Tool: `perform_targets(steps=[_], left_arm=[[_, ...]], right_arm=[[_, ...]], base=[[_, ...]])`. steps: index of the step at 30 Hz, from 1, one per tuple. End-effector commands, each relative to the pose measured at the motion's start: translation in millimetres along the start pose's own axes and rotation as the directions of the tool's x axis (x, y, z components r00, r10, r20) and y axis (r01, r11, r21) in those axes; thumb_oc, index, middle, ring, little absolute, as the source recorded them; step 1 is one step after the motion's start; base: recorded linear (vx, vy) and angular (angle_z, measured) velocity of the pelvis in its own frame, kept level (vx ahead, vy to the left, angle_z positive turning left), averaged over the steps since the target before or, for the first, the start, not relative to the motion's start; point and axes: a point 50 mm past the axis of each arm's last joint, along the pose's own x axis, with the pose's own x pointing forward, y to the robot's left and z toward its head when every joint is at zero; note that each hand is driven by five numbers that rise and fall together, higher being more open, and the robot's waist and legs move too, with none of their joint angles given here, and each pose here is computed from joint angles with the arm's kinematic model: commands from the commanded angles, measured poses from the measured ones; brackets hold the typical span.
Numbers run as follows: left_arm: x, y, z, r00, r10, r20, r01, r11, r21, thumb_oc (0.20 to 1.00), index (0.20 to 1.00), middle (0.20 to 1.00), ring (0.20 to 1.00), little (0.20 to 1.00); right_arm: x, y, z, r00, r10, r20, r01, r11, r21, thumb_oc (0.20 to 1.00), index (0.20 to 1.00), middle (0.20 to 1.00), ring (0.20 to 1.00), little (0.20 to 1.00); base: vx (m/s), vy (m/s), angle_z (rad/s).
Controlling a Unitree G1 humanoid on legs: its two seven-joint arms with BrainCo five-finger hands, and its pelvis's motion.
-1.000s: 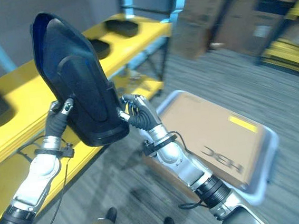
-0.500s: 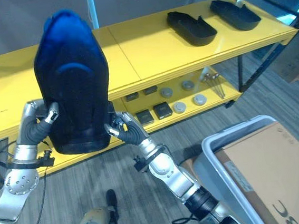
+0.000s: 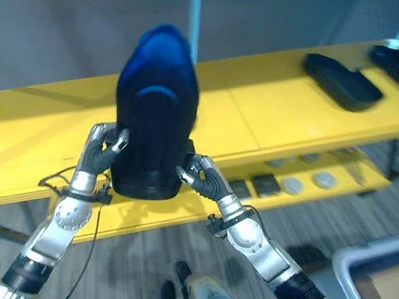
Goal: Move parts from the plastic box to the shelf.
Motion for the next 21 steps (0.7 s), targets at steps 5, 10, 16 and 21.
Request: perform_targets(steps=[5, 10, 16, 21], left_arm=[[4.2, 40.3, 29.8, 0.975, 0.155, 0.157, -0.138, 0.984, -0.114, 0.200, 0.200, 0.200, 0.200, 0.200], [4.6, 50.3, 13.6, 0.968, 0.235, 0.084, -0.228, 0.970, -0.084, 0.200, 0.200, 0.200, 0.200, 0.200], [21.3, 51.7, 19.5, 0.965, 0.212, 0.152, -0.212, 0.977, -0.019, 0.200, 0.200, 0.200, 0.200, 0.200], [16.5, 65.3, 12.5, 0.960, 0.253, 0.119, -0.256, 0.966, 0.015, 0.200, 0.200, 0.200, 0.200, 0.200]], right_arm=[[21.3, -27.2, 31.1, 0.979, -0.057, 0.197, 0.053, 0.998, 0.026, 0.200, 0.200, 0.200, 0.200, 0.200], [26.7, -31.5, 32.7, 0.969, -0.119, 0.215, 0.119, 0.993, 0.013, 0.200, 0.200, 0.200, 0.200, 0.200], [33.7, -30.7, 44.3, 0.955, -0.117, 0.274, 0.136, 0.989, -0.053, 1.000, 1.000, 1.000, 1.000, 1.000], [40.3, -32.2, 57.2, 0.933, -0.136, 0.334, 0.164, 0.985, -0.057, 1.000, 1.000, 1.000, 1.000, 1.000]], base=[[0.02, 0.010, 0.67], [0.11, 0.214, 0.14], [0.19, 0.425, -0.25], [0.08, 0.240, -0.57]])
